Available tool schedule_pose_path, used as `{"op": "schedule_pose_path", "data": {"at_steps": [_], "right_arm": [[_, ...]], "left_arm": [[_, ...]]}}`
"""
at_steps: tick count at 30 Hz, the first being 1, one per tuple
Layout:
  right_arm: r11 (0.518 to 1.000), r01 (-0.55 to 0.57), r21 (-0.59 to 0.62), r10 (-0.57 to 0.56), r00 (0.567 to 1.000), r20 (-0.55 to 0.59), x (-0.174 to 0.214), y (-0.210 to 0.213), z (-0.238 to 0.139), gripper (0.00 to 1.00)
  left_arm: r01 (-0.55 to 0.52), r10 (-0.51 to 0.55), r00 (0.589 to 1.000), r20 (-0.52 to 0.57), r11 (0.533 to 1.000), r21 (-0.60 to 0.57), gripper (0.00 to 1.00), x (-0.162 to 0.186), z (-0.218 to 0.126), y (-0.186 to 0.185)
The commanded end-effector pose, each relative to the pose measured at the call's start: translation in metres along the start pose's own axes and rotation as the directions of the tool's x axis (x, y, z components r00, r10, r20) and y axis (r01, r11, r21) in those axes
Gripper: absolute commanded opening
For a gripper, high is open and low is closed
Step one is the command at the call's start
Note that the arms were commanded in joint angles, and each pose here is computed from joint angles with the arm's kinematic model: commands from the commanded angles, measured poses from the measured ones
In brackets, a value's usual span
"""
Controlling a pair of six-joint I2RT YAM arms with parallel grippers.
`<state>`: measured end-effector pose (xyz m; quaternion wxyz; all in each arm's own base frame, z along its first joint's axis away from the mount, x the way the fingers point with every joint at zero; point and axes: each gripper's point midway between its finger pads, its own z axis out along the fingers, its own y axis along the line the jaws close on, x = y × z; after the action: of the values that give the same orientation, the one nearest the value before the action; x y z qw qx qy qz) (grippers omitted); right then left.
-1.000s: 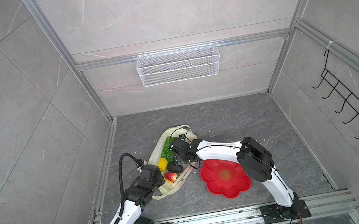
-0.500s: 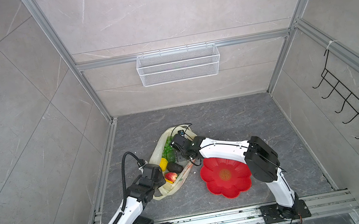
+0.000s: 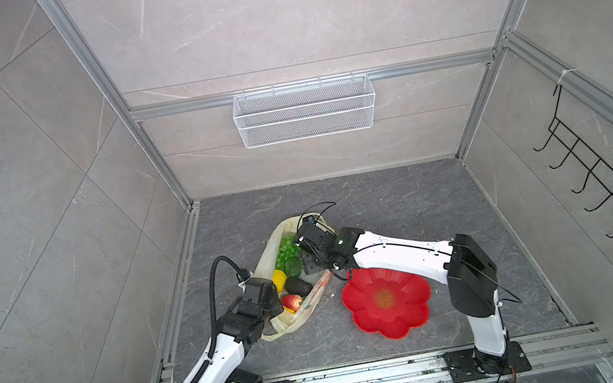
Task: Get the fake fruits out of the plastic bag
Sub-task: 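Lift the light green fruit out and carry it over the red plate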
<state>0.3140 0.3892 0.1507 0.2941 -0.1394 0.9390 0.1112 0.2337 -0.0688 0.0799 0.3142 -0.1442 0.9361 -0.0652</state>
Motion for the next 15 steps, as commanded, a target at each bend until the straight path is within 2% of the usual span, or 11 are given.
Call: {"op": "schedule_pose_path", "data": {"at_steps": [1,9,15], "right_arm": [[0.991,0.092,0.102,-0.09,0.996,-0.022,0.013,-0.034,-0.033,0.7],[0.905,0.253,0.343,-0.193,0.96,-0.201,0.066,-0.111,-0.061,0.7],[0.849,0.316,0.423,-0.181,0.927,-0.329,0.102,-0.143,-0.062,0.7]], "left_arm": [[-0.032,0.029,0.997,0.076,0.999,0.027,0.0,-0.023,-0.007,-0.011],[-0.037,0.033,0.995,0.092,0.998,0.047,0.0,-0.024,-0.007,-0.013],[-0.036,0.031,0.995,0.094,0.998,0.051,0.0,-0.024,-0.008,-0.013]]}}
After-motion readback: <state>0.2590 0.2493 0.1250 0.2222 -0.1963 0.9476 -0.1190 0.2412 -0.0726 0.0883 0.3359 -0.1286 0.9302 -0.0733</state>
